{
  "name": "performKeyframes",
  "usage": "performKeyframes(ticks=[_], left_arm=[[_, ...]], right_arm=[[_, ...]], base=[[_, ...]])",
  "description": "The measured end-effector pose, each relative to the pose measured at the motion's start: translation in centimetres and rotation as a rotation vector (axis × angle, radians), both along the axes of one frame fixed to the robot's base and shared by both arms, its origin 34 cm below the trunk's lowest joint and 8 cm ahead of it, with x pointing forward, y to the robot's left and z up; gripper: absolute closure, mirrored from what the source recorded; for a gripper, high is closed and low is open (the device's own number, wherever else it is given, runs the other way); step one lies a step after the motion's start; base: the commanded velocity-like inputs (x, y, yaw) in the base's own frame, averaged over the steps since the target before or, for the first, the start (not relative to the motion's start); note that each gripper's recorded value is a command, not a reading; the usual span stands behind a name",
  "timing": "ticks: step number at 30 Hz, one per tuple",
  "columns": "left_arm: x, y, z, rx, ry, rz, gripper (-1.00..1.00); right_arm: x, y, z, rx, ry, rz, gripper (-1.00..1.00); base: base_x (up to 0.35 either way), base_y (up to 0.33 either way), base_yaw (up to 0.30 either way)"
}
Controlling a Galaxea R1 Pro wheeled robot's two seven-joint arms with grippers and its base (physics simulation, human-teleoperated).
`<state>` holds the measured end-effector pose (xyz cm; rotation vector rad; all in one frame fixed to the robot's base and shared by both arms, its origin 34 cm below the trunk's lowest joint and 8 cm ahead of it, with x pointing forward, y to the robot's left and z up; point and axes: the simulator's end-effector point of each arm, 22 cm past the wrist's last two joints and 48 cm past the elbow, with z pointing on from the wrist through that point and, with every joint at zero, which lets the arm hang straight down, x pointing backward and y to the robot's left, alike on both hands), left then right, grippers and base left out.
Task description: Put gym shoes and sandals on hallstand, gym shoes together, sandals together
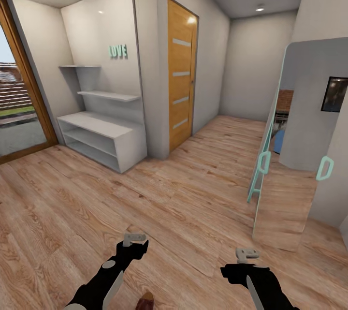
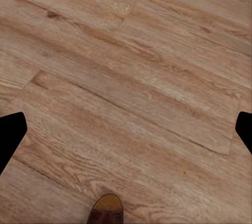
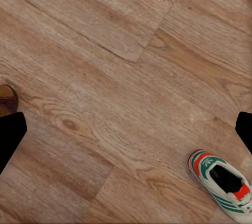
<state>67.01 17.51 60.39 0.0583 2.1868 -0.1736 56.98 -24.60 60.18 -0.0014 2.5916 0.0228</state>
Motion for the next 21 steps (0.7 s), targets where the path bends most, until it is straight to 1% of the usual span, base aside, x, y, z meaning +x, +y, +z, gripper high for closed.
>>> performKeyframes(ticks=[13,21], left_arm=[[-0.4,0.0,-2.6,0.0,0.004,0.001,-1.0],[-2.1,0.1,-6.3,0.005,0.057,-0.001,-1.0]], right_arm=[[-0.3,-0.1,-2.4,0.002,-0.001,-0.003,-1.0],[-0.5,-0.1,-4.2,0.003,0.004,-0.004,-1.0]], base=[[0.0,0.0,0.0],[0.0,0.0,0.0]])
